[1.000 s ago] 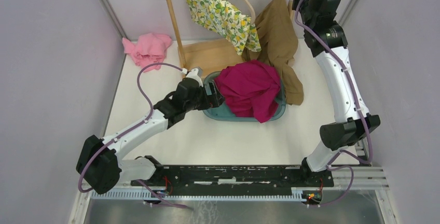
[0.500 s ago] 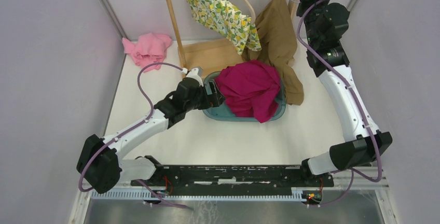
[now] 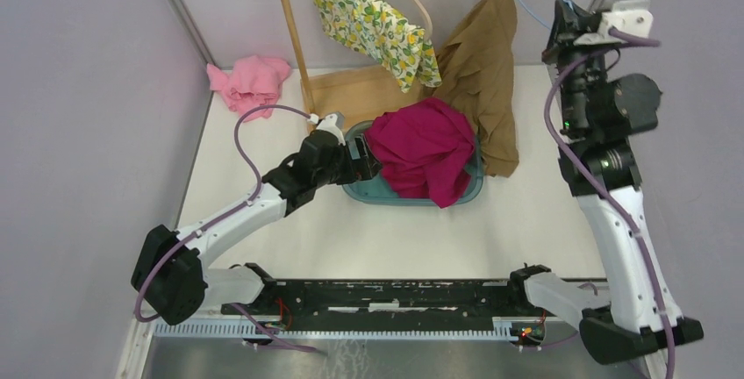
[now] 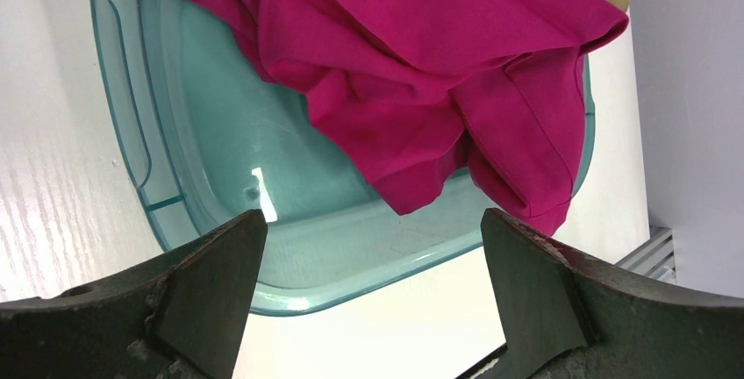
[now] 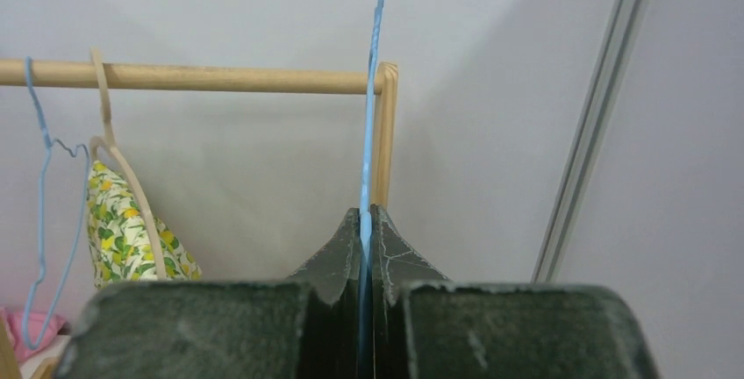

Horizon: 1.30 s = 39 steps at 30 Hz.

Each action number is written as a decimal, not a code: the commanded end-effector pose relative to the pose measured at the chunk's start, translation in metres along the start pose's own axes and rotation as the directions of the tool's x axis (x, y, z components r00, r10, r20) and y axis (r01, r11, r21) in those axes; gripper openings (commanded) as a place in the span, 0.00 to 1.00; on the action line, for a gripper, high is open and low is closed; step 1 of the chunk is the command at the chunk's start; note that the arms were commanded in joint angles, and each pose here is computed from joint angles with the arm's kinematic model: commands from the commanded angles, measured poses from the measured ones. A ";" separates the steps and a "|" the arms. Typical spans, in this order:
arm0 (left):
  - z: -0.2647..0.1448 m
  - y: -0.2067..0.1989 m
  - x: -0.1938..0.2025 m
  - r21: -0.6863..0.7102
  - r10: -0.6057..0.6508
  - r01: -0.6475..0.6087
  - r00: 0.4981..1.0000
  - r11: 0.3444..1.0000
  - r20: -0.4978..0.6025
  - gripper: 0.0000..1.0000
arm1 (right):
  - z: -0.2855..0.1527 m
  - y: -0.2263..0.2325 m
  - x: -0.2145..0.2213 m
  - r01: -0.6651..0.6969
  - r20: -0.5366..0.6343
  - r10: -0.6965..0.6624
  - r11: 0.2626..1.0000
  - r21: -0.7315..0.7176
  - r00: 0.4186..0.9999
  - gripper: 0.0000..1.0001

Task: Place the skirt on the hanger
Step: Pick up the hanger from the clothesline, then hang the skirt on the hanger.

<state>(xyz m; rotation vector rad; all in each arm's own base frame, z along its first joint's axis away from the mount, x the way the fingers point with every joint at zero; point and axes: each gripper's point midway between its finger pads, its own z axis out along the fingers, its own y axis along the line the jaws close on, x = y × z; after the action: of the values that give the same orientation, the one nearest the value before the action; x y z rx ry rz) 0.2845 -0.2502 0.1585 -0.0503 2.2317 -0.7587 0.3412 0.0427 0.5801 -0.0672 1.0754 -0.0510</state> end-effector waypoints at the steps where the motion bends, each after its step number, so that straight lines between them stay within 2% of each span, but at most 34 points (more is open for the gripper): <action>1: -0.016 -0.036 -0.034 0.108 0.033 -0.043 0.995 0.993 0.091 0.99 | -0.053 -0.022 -0.093 -0.069 0.266 0.063 0.998 0.011 0.962 0.01; 9: -0.067 -0.099 -0.071 0.298 0.060 -0.108 0.984 0.949 0.167 0.99 | -0.129 -0.032 -0.127 -0.108 0.286 0.116 0.993 -0.044 0.951 0.01; 15: -0.115 -0.154 -0.111 0.447 0.083 -0.192 0.964 0.874 0.251 0.99 | -0.169 -0.033 -0.154 -0.125 0.263 0.150 0.986 -0.108 0.953 0.01; 18: -0.135 -0.170 -0.127 0.478 0.085 -0.221 0.953 0.850 0.290 0.99 | -0.192 -0.030 -0.173 -0.130 0.249 0.169 0.977 -0.168 0.954 0.01; 26: -0.171 -0.169 -0.151 0.424 0.096 -0.259 0.925 0.868 0.369 0.99 | -0.244 -0.011 -0.199 -0.188 0.203 0.268 0.921 -0.341 0.942 0.01; 33: -0.179 -0.155 -0.149 0.377 0.080 -0.228 0.926 0.898 0.368 0.99 | -0.257 0.026 -0.185 -0.313 0.021 0.375 0.803 -0.508 0.927 0.01; 39: -0.186 -0.143 -0.147 0.338 0.076 -0.212 0.925 0.917 0.372 0.99 | -0.259 0.058 -0.155 -0.433 -0.130 0.449 0.680 -0.592 0.884 0.01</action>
<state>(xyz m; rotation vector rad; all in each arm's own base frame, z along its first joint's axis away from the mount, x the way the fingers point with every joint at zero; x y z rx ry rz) 0.2383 -0.2516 0.4175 0.1587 1.7452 -1.0543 0.0489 0.0803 0.5801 -0.3316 1.0839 0.5731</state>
